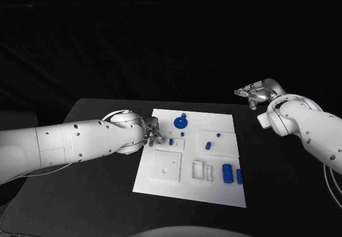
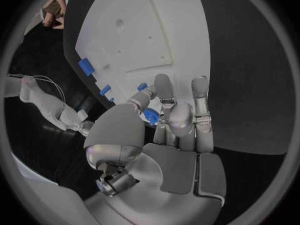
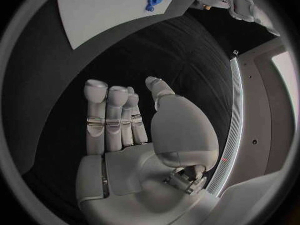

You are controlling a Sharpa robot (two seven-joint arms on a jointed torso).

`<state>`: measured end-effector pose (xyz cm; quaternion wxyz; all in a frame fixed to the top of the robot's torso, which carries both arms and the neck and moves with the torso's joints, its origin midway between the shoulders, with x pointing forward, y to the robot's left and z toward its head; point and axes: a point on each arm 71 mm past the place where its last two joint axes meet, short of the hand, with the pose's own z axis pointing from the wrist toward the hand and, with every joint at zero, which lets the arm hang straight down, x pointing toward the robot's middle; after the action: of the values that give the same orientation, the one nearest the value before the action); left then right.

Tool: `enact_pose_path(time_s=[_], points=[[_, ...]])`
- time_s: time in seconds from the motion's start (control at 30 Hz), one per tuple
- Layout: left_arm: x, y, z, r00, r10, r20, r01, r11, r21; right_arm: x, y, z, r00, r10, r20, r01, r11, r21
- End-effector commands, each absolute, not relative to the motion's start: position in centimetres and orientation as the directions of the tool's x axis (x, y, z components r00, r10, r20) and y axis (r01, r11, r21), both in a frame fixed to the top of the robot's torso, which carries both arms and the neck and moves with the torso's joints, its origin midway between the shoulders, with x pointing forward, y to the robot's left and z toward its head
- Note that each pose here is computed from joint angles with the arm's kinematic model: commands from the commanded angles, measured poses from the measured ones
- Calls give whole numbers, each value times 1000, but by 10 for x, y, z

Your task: Assemble the parts on the task board

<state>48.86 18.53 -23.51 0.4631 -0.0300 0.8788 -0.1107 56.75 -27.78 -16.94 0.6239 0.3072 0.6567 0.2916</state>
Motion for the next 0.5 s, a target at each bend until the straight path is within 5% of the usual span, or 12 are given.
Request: enact_pose_path(time_s=[0.03, 0.5], points=[[479, 192, -258, -661, -95, -744, 22, 989, -146, 567, -276, -170, -47, 766, -641, 31, 643, 765], [482, 186, -260, -678, -79, -730, 32, 990, -137, 567, -276, -170, -48, 766, -641, 31, 643, 765]])
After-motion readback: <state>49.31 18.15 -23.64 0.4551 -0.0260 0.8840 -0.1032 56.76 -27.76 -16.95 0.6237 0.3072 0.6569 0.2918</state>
